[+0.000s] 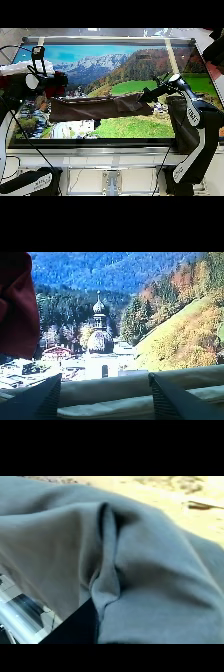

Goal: Fold the shirts.

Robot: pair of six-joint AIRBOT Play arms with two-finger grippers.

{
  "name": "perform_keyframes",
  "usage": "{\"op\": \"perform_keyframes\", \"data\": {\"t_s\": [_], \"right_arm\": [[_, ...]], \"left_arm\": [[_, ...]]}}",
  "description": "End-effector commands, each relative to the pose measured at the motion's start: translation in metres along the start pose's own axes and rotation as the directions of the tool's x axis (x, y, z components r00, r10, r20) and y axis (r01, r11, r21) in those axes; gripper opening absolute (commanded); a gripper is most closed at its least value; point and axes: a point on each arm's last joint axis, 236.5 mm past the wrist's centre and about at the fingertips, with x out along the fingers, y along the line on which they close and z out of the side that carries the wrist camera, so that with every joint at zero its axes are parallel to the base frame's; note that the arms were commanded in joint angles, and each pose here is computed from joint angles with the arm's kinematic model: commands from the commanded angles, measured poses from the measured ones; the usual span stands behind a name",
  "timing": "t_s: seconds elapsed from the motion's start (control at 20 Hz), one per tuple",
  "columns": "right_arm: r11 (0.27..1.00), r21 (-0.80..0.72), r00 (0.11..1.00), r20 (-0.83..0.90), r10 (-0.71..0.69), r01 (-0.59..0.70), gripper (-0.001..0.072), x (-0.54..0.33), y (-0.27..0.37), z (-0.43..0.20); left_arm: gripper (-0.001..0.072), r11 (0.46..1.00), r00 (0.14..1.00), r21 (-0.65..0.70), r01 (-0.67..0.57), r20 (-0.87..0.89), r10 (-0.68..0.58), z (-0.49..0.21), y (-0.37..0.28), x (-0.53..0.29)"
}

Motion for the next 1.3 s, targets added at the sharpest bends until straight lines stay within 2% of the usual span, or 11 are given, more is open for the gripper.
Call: {"op": "perform_keyframes", "data": {"t_s": [0.0, 0.05, 0.15, 0.25, 0.45, 0.6, 0.75, 0.95, 1.1, 1.25], "right_arm": [[0.995, -0.024, 0.996, -0.011, 0.093, -0.093, 0.0015, -0.002, 0.037, -0.004], [0.994, -0.039, 0.994, -0.017, 0.106, -0.106, 0.0015, -0.009, 0.047, -0.008], [0.99, -0.089, 0.994, -0.022, 0.109, -0.111, 0.0014, -0.029, 0.069, -0.019], [0.983, -0.154, 0.994, 0.004, 0.107, -0.105, 0.0014, -0.055, 0.095, -0.028], [0.961, -0.265, 0.993, 0.059, 0.101, -0.082, 0.0013, -0.101, 0.149, -0.054], [0.941, -0.332, 0.991, 0.087, 0.099, -0.065, 0.0013, -0.113, 0.186, -0.074], [0.928, -0.366, 0.993, 0.069, 0.101, -0.069, 0.0013, -0.108, 0.21, -0.089], [0.885, -0.46, 0.991, 0.071, 0.117, -0.071, 0.0012, -0.089, 0.251, -0.094], [0.854, -0.518, 0.977, 0.146, 0.154, -0.057, 0.0011, -0.068, 0.288, -0.084], [0.84, -0.54, 0.966, 0.186, 0.179, -0.052, 0.0011, -0.023, 0.317, -0.075]], "left_arm": [[0.0283, 1.0, 1.0, -0.01, 0.012, -0.027, -0.013, -0.007, -0.004, 0.002], [0.0023, 0.999, 0.998, -0.021, 0.029, -0.05, -0.03, -0.013, -0.009, 0.005], [0.0009, 0.994, 0.985, -0.065, 0.092, -0.142, -0.1, -0.037, -0.032, 0.017], [0.0009, 0.981, 0.94, -0.043, 0.187, -0.281, -0.191, -0.077, -0.072, 0.033], [0.0009, 0.893, 0.794, 0.015, 0.45, -0.465, -0.393, -0.154, -0.187, 0.056], [0.0009, 0.865, 0.746, 0.047, 0.499, -0.531, -0.402, -0.203, -0.234, 0.074], [0.0009, 0.855, 0.716, -0.008, 0.519, -0.543, -0.44, -0.223, -0.259, 0.081], [0.0009, 0.866, 0.784, 0.073, 0.495, -0.467, -0.409, -0.177, -0.229, 0.083], [0.001, 0.913, 0.867, 0.119, 0.391, -0.381, -0.322, -0.109, -0.147, 0.057], [0.001, 0.968, 0.939, 0.11, 0.224, -0.289, -0.184, -0.06, -0.044, 0.002]]}}
